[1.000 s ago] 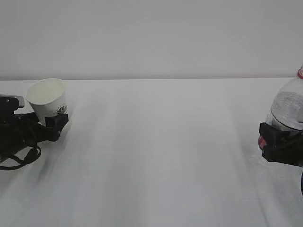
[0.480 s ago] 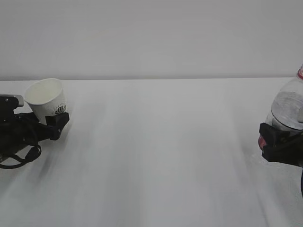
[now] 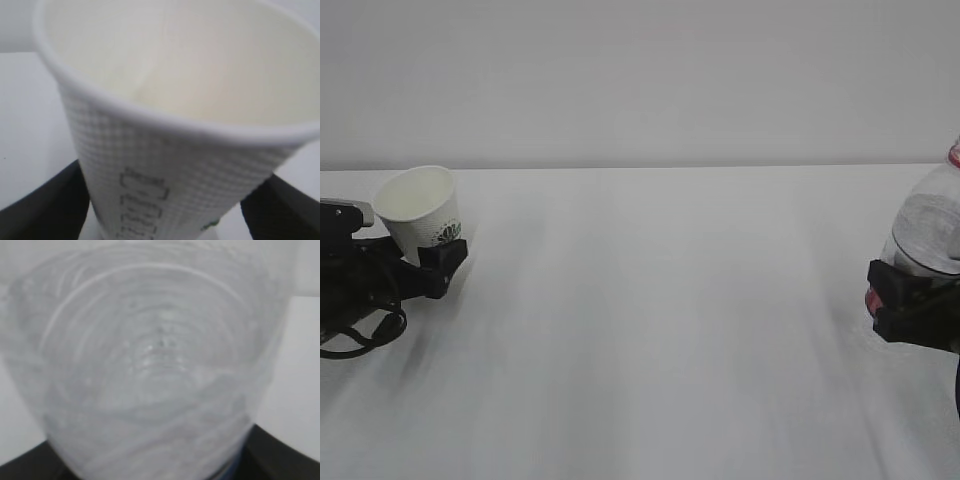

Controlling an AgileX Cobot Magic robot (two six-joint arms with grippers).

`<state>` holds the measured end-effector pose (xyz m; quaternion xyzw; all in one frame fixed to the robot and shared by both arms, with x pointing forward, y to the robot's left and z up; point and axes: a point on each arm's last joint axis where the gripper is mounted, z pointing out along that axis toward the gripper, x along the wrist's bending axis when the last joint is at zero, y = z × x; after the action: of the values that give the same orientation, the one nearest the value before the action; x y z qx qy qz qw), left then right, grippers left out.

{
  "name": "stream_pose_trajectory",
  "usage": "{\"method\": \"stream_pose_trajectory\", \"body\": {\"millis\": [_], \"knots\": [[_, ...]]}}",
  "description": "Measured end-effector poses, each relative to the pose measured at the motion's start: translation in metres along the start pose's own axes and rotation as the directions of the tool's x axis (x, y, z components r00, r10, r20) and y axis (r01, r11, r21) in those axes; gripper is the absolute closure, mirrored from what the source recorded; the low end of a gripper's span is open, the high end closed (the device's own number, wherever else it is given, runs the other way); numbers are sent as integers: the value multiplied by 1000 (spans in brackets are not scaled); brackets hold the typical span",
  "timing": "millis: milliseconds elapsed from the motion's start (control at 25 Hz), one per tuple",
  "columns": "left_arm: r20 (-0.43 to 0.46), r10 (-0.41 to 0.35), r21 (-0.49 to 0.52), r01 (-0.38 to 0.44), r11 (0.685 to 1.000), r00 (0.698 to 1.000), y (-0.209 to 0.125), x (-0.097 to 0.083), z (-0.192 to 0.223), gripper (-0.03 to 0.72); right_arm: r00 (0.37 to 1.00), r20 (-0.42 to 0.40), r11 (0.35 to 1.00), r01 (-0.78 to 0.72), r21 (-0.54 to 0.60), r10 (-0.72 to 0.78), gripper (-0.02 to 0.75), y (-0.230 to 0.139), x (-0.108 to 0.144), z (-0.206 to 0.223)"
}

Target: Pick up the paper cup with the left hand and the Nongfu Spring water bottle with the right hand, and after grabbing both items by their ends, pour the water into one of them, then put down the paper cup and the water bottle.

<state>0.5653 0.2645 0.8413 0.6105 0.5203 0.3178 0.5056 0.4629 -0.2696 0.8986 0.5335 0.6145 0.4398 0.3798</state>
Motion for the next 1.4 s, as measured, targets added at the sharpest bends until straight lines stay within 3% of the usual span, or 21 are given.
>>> {"method": "stream_pose_trajectory", "body": {"millis": [560,920,1400], "knots": [[-5,11,-43,-11,999,1000,9,3,11,-3,1000,0,1000,0,0,0,296,0,0,0],[-7,10,-43,-10,999,1000,9,3,11,127,1000,0,1000,0,0,0,296,0,0,0],[42,36,-38,-34,999,998,8,-1,11,150,1000,0,1000,0,0,0,296,0,0,0]]}}
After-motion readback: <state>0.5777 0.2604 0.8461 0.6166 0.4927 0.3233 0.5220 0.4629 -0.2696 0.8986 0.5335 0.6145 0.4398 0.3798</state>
